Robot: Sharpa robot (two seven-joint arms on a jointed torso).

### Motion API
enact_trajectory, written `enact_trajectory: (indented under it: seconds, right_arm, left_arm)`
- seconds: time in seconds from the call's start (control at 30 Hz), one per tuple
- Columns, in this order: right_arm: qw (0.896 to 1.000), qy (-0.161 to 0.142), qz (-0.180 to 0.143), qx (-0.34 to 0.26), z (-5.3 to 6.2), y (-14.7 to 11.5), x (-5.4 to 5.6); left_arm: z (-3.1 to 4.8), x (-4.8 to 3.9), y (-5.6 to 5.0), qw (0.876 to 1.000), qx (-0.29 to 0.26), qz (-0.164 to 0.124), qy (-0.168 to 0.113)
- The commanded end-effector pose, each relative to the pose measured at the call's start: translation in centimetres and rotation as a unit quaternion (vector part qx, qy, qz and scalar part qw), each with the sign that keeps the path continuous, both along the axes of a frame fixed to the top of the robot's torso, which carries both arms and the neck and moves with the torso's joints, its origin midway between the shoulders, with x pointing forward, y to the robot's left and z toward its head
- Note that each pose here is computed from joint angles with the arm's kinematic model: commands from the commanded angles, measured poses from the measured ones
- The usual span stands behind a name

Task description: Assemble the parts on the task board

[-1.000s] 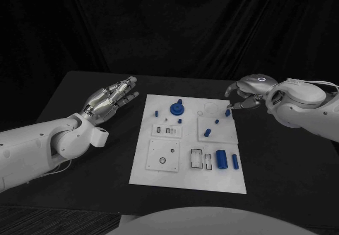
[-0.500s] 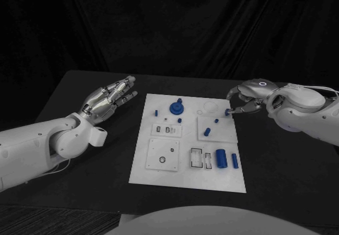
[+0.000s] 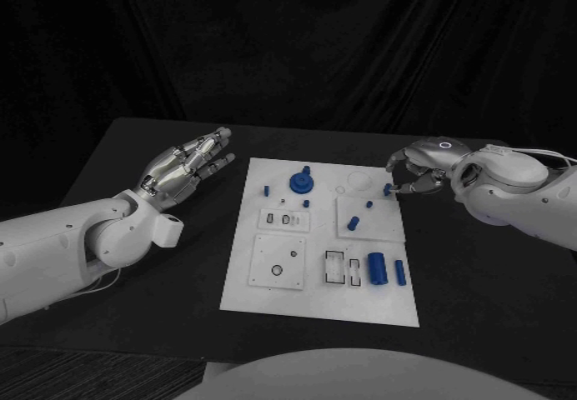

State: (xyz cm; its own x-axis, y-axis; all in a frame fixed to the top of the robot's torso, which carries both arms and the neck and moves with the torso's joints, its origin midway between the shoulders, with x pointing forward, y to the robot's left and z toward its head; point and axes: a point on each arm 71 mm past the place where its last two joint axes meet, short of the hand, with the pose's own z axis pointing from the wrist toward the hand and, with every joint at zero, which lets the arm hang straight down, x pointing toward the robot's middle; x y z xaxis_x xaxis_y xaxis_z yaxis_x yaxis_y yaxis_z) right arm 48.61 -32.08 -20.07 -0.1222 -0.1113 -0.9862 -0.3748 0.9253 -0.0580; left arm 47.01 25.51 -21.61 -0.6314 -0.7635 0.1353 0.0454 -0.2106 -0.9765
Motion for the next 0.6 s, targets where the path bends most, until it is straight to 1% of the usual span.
enact_trajectory:
  seconds: [0.03,0.6]
  right_arm:
    - [1.0,0.002,-0.012,-0.004,-0.21,-0.23,0.1]
    - [1.0,0.009,-0.013,-0.006,-0.7,-0.21,0.13]
  left_arm:
    - [0.13,-0.05,-0.12,1.0,-0.008,-0.005,-0.003]
    - [0.09,-0.01,-0.12,1.0,-0.008,-0.006,-0.003]
